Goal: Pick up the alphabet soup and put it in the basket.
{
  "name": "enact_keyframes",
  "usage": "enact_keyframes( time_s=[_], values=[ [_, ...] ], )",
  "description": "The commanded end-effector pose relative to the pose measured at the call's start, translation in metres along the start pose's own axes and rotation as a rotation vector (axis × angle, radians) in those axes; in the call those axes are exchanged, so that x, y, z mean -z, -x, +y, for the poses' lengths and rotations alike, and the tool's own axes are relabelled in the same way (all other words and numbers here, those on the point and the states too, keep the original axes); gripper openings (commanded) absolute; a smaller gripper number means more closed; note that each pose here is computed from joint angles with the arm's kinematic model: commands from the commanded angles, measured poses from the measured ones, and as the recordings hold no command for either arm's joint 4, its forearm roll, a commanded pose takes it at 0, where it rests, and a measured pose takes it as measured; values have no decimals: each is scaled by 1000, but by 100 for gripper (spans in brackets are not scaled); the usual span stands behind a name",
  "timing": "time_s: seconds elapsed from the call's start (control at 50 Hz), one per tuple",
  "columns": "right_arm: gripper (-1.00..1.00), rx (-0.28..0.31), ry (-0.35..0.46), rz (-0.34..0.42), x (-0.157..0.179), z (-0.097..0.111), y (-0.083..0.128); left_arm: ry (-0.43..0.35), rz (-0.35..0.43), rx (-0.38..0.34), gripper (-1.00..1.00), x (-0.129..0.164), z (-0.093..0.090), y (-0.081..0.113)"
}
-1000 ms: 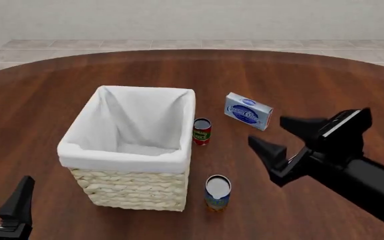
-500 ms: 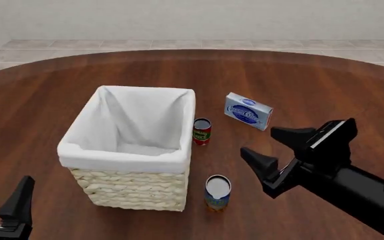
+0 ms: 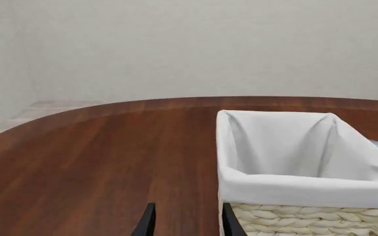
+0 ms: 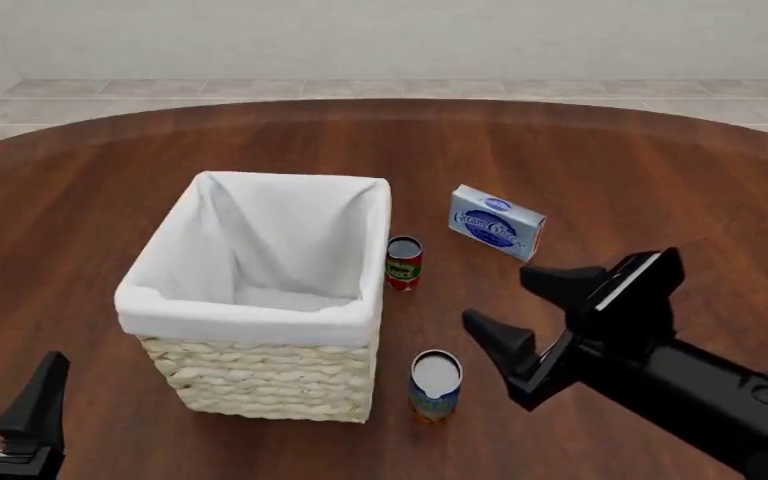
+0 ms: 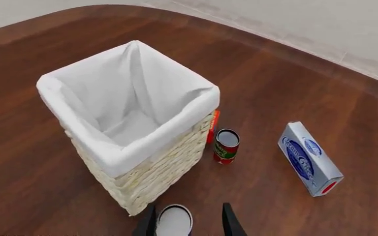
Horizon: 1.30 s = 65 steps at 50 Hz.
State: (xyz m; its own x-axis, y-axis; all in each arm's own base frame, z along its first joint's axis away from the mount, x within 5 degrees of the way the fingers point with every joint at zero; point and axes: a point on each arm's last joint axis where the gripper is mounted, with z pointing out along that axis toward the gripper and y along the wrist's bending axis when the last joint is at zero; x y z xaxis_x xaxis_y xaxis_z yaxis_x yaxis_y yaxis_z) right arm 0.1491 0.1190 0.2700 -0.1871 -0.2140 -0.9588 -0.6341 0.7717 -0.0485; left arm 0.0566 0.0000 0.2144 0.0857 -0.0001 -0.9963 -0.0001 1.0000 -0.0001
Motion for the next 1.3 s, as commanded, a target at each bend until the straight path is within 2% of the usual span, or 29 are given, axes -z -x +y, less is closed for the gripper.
enact_keyframes(
  time_s=[0.02, 0.4, 0.94, 1.3],
  values=[
    [100, -3, 15, 8, -3, 3, -5, 0, 0, 0, 100, 0, 0, 0],
    [100, -20, 50, 40, -14, 11, -16, 0, 0, 0, 100, 0, 0, 0],
    [100, -56, 22, 62, -22, 6, -30, 0, 0, 0, 100, 0, 0, 0],
    [100, -54, 28, 85, -27, 8, -39, 0, 0, 0, 100, 0, 0, 0]
  ],
)
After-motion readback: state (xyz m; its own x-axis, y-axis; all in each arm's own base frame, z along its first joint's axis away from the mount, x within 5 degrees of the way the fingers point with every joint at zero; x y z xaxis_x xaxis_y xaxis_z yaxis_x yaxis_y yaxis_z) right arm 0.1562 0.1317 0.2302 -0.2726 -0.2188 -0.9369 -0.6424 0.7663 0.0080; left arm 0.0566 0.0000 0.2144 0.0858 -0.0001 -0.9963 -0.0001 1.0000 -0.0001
